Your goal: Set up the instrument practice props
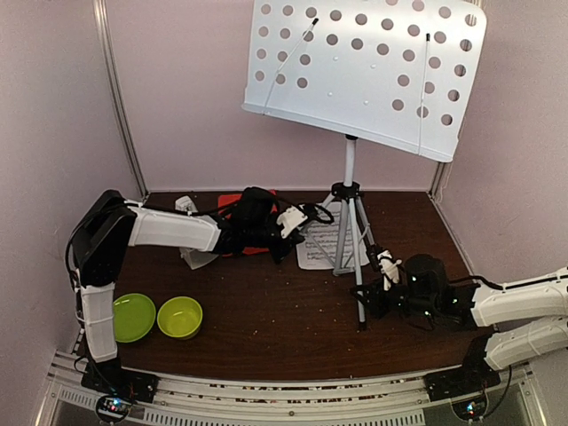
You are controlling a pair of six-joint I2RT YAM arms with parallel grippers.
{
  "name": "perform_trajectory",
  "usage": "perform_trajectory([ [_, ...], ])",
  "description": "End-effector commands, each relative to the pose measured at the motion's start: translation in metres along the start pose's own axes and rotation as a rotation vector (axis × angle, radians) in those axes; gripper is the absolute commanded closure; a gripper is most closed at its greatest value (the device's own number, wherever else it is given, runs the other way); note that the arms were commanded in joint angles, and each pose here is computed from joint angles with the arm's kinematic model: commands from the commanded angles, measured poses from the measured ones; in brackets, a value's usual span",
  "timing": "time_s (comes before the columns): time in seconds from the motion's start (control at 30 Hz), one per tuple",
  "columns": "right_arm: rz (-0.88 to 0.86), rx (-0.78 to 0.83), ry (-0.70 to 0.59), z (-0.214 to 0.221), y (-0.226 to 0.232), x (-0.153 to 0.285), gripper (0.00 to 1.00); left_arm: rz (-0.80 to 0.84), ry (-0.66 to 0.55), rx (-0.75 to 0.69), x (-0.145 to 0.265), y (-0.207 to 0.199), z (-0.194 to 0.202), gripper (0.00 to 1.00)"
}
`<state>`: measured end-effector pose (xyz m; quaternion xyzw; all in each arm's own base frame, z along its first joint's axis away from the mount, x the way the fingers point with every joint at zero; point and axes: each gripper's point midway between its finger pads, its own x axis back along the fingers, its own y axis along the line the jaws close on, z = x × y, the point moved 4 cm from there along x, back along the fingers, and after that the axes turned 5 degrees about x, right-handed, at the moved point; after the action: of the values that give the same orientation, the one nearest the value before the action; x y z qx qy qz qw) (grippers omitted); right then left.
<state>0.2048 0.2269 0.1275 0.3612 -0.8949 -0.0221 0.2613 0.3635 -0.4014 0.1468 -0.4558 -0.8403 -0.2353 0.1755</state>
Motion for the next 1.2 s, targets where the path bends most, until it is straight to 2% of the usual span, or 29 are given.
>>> perform_trajectory([
  [0.0,0.061,-0.102,0.085,0.029,-0.014,0.001,1.00,-0.093,0.048,0.065,0.010,0.038,0.011,1.00],
  [0.13,0.022,-0.085,0.077,0.017,-0.004,-0.008,1.00,-0.084,0.051,0.093,0.012,0.036,0.009,0.91],
  [0.23,0.002,-0.071,0.077,0.013,0.002,-0.012,0.98,-0.077,0.064,0.114,0.017,0.033,0.010,0.74],
  [0.33,-0.016,-0.051,0.081,0.014,0.007,-0.014,0.89,-0.085,0.075,0.135,0.026,0.031,0.015,0.58],
  [0.43,-0.026,-0.039,0.081,0.015,0.010,-0.014,0.83,-0.087,0.084,0.141,0.036,0.029,0.020,0.46],
  [0.53,-0.031,-0.036,0.082,0.015,0.013,-0.013,0.72,-0.103,0.099,0.163,0.046,0.028,0.025,0.39],
  [0.6,-0.029,-0.035,0.073,0.014,0.014,-0.011,0.60,-0.118,0.111,0.194,0.054,0.030,0.027,0.34],
  [0.77,-0.007,-0.036,0.038,0.004,0.013,-0.002,0.40,-0.166,0.177,0.296,0.067,0.048,0.039,0.34],
  [0.87,0.010,-0.033,0.007,-0.005,0.011,0.005,0.19,-0.198,0.198,0.350,0.073,0.061,0.051,0.34],
  [0.93,0.020,-0.031,-0.008,-0.010,0.011,0.010,0.11,-0.222,0.228,0.386,0.074,0.072,0.059,0.34],
  [1.17,0.049,-0.026,-0.048,-0.021,0.008,0.023,0.08,-0.319,0.420,0.411,0.073,0.103,0.091,0.35],
])
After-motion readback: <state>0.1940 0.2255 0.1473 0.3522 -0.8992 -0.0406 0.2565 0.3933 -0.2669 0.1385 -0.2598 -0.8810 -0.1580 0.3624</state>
